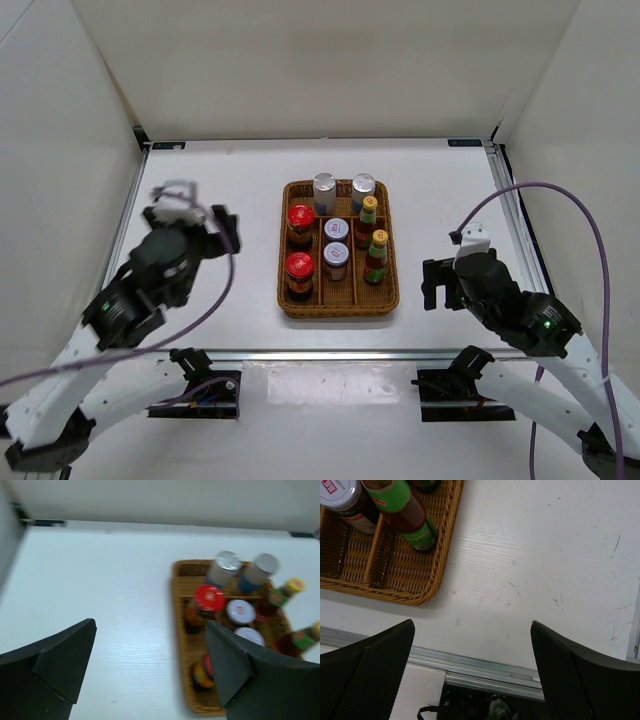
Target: Organize the condiment bottles
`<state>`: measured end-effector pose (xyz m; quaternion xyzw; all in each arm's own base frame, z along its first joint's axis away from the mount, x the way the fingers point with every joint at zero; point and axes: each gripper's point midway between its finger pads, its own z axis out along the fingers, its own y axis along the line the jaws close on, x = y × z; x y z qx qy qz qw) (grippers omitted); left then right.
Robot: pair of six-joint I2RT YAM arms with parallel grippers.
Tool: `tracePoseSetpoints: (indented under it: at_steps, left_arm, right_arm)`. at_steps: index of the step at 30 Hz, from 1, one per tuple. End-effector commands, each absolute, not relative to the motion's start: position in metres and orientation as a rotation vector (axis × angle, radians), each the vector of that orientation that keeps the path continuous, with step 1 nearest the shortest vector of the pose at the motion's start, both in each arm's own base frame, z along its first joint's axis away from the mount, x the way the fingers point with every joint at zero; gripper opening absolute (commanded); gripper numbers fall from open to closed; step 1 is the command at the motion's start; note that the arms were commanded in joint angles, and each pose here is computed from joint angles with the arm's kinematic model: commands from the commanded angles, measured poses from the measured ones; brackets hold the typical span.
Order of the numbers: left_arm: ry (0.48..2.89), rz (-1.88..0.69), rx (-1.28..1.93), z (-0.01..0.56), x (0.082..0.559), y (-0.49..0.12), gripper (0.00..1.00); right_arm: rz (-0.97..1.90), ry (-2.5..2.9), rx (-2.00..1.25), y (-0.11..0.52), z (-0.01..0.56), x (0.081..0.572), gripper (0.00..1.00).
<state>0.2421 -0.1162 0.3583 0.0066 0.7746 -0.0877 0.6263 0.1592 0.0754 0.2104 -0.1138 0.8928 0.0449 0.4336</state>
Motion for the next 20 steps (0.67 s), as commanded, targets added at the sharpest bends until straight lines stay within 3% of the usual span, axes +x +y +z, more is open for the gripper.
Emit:
tracePoseSetpoints:
  at_steps: [1,5,11,20]
  left_arm:
    - [1.738,0.15,0.009,0.336,0.225,-0.042,1.0]
    - [1.699,0.207,-0.077,0.301,0.202,-0.004,1.0]
    - [1.587,0.095,-0.098,0.294,0.2,-0.005,1.0]
    - [1.674,0.135,-0.032,0.266,0.217,-0.026,1.0]
  right_arm:
    - [0.155,2.178,-0.304,0.08,0.216,0.16,1.0]
    - [0.163,2.168,-0.299,0.079,0.218,0.159,1.0]
    - [0.181,2.126,-0.256,0.073,0.226,0.157,1.0]
    - [0.157,2.151,-0.255,0.074,0.223,0.159,1.0]
